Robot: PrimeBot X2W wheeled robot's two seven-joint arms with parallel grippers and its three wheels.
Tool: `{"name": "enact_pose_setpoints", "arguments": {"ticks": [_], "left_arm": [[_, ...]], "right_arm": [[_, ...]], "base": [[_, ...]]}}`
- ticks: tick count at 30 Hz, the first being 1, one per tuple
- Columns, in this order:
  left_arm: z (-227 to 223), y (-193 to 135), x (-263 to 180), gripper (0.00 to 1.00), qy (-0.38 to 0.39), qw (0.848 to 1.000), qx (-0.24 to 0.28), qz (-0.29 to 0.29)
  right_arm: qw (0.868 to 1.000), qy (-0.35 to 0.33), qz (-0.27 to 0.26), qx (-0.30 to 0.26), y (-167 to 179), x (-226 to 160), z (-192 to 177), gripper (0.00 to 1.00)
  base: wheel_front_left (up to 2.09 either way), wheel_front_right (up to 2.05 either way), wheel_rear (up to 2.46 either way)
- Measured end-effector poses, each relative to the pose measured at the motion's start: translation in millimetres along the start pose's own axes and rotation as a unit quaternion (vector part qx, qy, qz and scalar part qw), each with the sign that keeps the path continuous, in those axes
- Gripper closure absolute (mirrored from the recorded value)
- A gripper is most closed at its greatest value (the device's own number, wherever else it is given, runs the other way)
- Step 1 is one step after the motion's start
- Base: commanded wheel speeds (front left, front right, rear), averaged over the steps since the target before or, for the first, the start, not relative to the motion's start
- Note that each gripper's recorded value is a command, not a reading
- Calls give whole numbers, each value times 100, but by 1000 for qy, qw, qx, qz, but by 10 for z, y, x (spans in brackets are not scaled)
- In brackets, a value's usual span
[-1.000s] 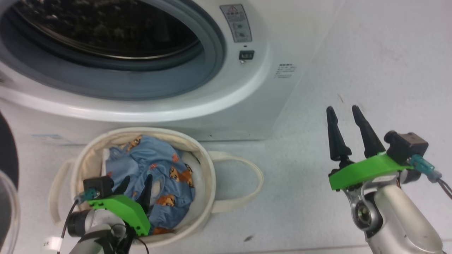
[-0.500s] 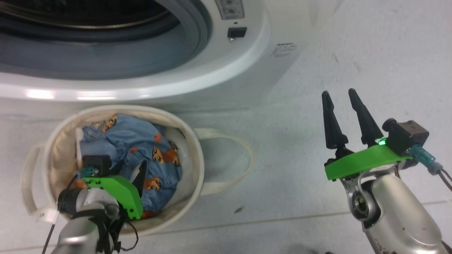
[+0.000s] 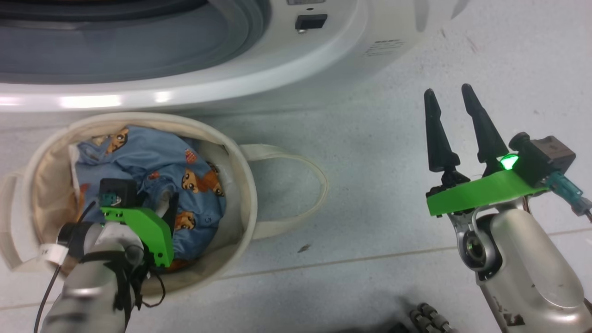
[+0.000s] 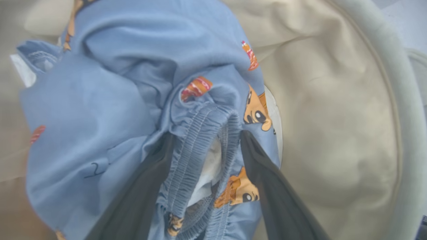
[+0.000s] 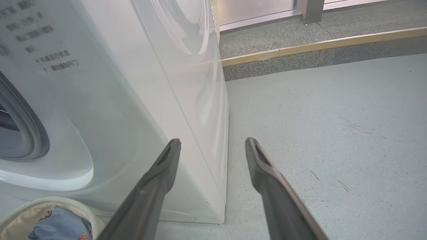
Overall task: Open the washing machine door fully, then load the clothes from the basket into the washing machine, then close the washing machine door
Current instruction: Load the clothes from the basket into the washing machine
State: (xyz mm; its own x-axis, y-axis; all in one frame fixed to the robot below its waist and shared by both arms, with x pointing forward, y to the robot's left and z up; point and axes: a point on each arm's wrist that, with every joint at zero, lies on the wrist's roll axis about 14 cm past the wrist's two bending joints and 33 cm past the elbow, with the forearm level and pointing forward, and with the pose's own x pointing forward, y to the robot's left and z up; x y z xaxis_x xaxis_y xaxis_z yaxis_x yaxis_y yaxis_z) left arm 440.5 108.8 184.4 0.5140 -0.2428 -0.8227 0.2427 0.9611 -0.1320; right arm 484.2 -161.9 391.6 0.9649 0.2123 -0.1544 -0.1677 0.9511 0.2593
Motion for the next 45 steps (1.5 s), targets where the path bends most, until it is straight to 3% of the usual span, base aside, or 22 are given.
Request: {"name": "enact_pose_setpoints", "arguments": {"ticks": [12,13,14,15,26,37,45], "left_arm": [[-89,-3,161,0,24,1000,-15,8],[-79,7,157,6,22,1000,-14,9],[-64,14,150,45,18,1000,-15,10],[-50,22,142,99,16,1000,-18,11],[350,28,-144,100,-72,996,-45,12],[658,16,-859,100,-169,985,-37,13],[1097,-11,-1663,100,-307,951,-30,21]], "right_arm": [[1000,5,-16,-7,-130,-18,-54,0],[1000,5,-16,-6,-124,-16,-51,0],[1000,4,-15,-6,-116,-15,-45,0],[1000,3,-14,-5,-107,-12,-39,0],[1000,-4,18,2,147,13,51,0],[997,-33,60,22,568,-171,394,0],[996,-38,70,44,781,-573,478,0]], "base": [[0,0,0],[0,0,0],[0,0,0],[0,0,0],[0,0,0],[0,0,0],[0,0,0]]}}
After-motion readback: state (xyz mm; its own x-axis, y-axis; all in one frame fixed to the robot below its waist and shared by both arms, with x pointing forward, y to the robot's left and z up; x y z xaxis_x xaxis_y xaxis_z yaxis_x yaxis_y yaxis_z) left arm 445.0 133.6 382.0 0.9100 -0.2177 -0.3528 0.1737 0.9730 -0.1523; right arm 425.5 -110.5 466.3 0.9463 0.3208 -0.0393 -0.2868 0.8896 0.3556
